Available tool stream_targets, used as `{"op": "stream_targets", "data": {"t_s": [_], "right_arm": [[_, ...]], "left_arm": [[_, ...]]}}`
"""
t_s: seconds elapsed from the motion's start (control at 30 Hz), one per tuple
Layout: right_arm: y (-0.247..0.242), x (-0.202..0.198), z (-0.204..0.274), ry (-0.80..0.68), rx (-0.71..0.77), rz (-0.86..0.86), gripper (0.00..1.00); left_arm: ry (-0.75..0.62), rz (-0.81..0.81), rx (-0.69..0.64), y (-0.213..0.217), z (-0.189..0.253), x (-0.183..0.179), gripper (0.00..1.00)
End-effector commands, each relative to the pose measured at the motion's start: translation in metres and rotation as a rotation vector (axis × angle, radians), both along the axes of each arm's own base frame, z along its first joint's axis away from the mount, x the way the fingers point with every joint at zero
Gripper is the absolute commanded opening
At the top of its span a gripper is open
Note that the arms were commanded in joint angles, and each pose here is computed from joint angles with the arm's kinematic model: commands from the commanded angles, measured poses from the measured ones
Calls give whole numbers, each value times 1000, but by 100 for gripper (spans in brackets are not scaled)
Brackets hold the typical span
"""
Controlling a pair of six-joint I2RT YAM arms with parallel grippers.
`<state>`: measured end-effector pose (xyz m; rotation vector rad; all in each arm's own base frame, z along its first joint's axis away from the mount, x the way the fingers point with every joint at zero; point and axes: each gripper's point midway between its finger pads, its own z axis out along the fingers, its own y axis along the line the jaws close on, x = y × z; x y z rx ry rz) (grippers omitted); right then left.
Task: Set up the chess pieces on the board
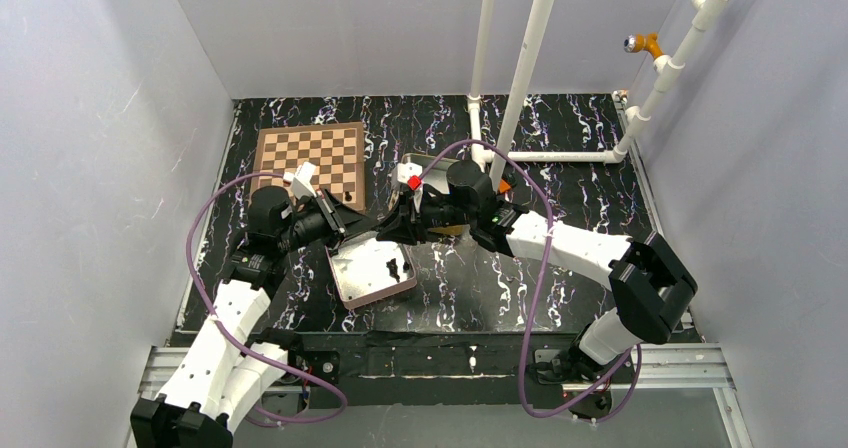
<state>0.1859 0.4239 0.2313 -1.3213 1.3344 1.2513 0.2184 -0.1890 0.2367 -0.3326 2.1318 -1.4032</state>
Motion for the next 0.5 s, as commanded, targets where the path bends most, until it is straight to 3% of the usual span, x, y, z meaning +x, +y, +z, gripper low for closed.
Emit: {"op": "stream_targets", "data": {"t_s": [0.0, 0.17, 0.23, 0.27, 0.47], "right_arm": [[4, 5, 14, -43, 41, -2, 14], [1, 9, 8, -66, 14, -18, 77], [0, 11, 5, -76, 2, -30, 94], [-1, 12, 3, -82, -5, -36, 98], [-7, 15, -11, -89, -55, -39, 98]], "left_arm": [[-24, -43, 67, 3, -2, -7, 0], [-84, -11, 250, 21, -3, -3, 0], [-104, 9, 329, 31, -2, 0, 0], [-110, 20, 374, 37, -4, 2, 0], [-134, 101, 638, 77, -14, 17, 0]]}}
